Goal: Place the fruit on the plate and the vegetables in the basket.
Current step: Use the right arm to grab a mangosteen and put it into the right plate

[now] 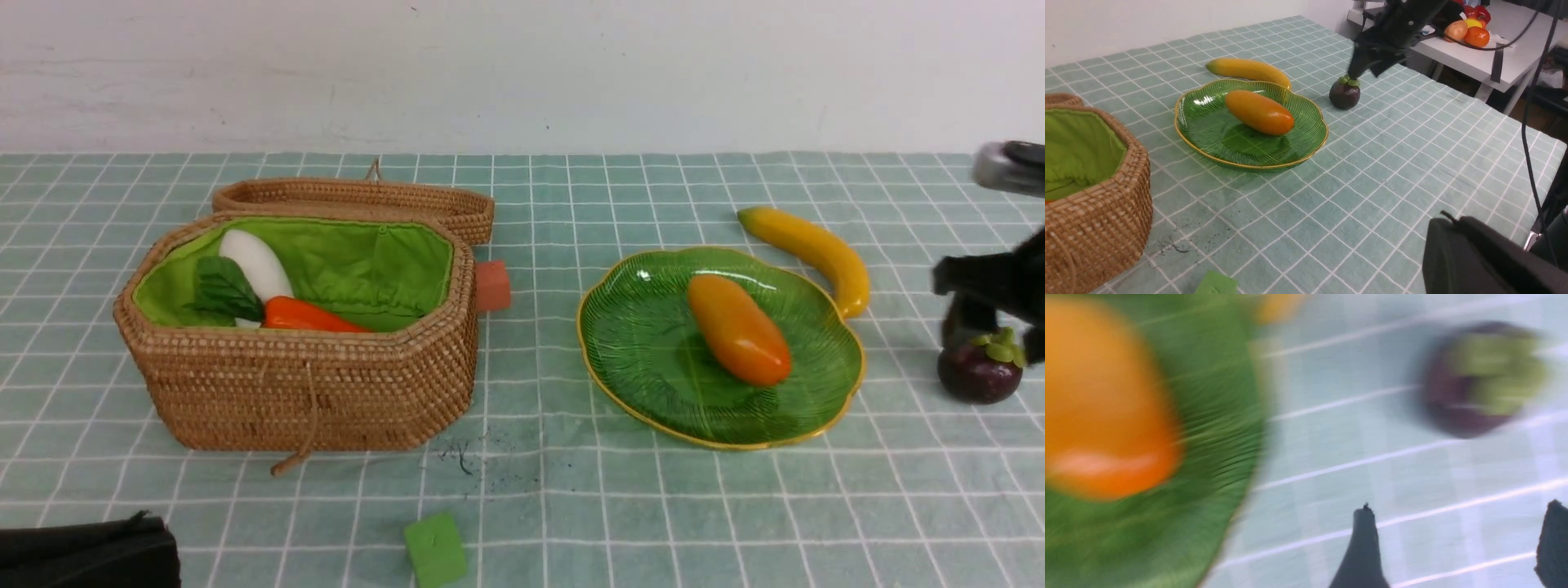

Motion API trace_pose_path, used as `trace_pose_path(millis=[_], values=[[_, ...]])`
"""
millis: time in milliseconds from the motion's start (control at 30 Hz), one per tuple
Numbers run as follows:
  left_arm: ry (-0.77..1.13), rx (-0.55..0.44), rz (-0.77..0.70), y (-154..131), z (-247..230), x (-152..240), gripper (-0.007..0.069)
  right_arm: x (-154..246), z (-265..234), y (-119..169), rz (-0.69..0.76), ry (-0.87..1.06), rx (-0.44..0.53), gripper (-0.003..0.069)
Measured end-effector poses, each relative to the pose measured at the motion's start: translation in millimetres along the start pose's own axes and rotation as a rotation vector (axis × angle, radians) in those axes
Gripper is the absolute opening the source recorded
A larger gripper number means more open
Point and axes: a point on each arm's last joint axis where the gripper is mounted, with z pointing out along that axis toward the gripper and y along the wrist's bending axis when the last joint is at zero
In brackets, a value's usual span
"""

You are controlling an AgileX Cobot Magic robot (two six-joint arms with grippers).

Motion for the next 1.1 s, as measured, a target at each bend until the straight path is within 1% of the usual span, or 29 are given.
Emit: trace_pose_path(millis=[67, 133, 233, 367, 433, 467, 533, 600, 733, 933, 1067, 1100], values=[[-0.001, 0.000, 0.000, 0.0, 0.0, -0.1, -0.0003, -3.3, 2.8, -10.5, 0.032, -0.015, 0.011, 0.0556], [-0.006, 0.000, 0.000, 0.0, 0.0, -0.5, -0.0002, -8.2, 9.9, -16.8, 0.063, -0.047, 0.006, 0.0595], [-0.018, 0.002, -0.001, -0.2, 0.0, -1.6, -0.0002, -14.8, 24.2, -17.8, 0.057, -0.086, -0.002, 0.0644], [-0.019, 0.002, -0.001, -0.2, 0.0, -1.8, 0.0000, -19.9, 51.9, -19.2, 0.049, -0.065, 0.000, 0.0666], [-0.020, 0.002, -0.001, -0.2, 0.0, -1.9, 0.0000, -20.3, 63.5, -20.1, 0.049, -0.047, 0.004, 0.0666], [-0.020, 0.002, -0.001, -0.2, 0.0, -1.8, 0.0001, -22.0, 80.0, -21.6, 0.044, -0.026, 0.012, 0.0664], [-0.020, 0.002, -0.001, -0.2, 0.0, -1.8, 0.0002, -22.6, 86.3, -22.2, 0.040, -0.016, 0.016, 0.0661], [-0.020, 0.002, -0.001, -0.2, 0.0, -1.8, 0.0003, -23.6, 101.8, -23.4, 0.038, 0.013, 0.022, 0.0640], [-0.020, 0.002, -0.001, -0.2, 0.0, -1.8, 0.0003, -24.8, 107.4, -23.8, 0.035, 0.026, 0.024, 0.0590], [-0.020, 0.001, 0.001, -0.1, 0.0, -1.9, 0.0005, -25.1, 104.8, -23.4, -0.017, 0.033, 0.023, 0.0583], [-0.021, -0.004, 0.010, 0.3, 0.0, -1.9, 0.0006, -25.6, 75.3, -12.0, -0.021, 0.043, -0.013, 0.0583], [-0.021, -0.007, 0.016, 0.6, 0.0, -1.9, 0.0007, -26.8, 53.0, 0.7, -0.034, 0.014, -0.048, 0.0583]])
